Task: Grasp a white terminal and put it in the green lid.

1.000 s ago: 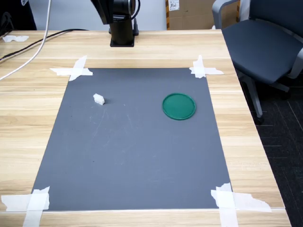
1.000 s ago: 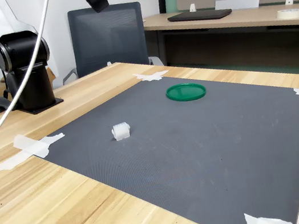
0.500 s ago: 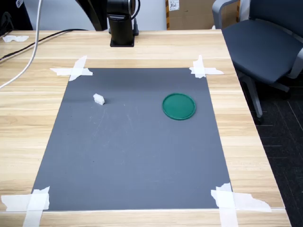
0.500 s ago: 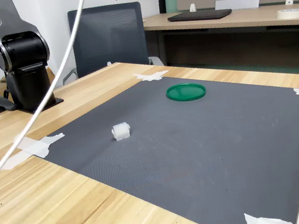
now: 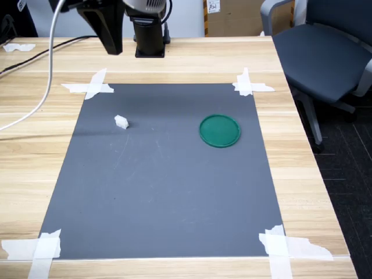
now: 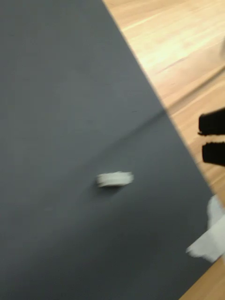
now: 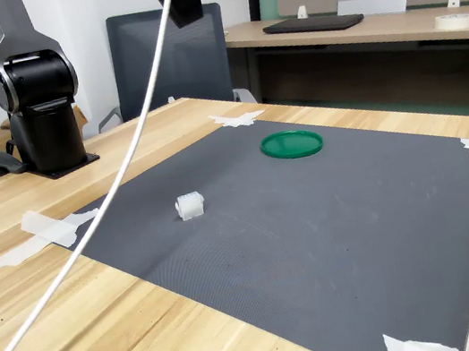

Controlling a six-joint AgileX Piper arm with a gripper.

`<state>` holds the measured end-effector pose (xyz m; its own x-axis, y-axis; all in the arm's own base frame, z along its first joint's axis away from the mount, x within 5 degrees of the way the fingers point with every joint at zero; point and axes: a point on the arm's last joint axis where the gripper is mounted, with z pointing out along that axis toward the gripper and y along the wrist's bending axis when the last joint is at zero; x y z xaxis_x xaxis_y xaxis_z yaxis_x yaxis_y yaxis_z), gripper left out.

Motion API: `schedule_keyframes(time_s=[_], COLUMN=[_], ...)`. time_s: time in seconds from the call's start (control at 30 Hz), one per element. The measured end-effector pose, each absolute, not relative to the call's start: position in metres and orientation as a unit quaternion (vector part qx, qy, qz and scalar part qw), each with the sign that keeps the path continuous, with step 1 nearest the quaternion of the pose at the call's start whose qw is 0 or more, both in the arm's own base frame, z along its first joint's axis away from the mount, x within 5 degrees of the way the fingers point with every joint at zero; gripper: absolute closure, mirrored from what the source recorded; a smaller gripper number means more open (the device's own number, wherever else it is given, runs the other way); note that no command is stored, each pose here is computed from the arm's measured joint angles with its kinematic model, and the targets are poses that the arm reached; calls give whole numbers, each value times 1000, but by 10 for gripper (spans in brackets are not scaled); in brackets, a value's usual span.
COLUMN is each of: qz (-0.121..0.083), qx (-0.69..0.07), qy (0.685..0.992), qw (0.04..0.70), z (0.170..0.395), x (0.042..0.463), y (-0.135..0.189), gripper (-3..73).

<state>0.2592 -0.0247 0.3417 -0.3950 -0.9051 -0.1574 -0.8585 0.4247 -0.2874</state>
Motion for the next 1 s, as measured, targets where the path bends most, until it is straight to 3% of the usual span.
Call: schedule_keyframes(time_s=[0.17,0.4,0.5,0.63,0.8,1.0], qz=[-89,-71,-54,-37,-64,-80], qx=[-539,-548,-563,-572,-575,-581], qy=[830,827,821,818,812,806], qw=[107,100,77,54,70,81], z=[328,317,301,283,267,244], x=[269,270,264,257,260,258], y=[-32,-30,-29,-30,-32,-33], gripper=[556,274,205,181,178,177])
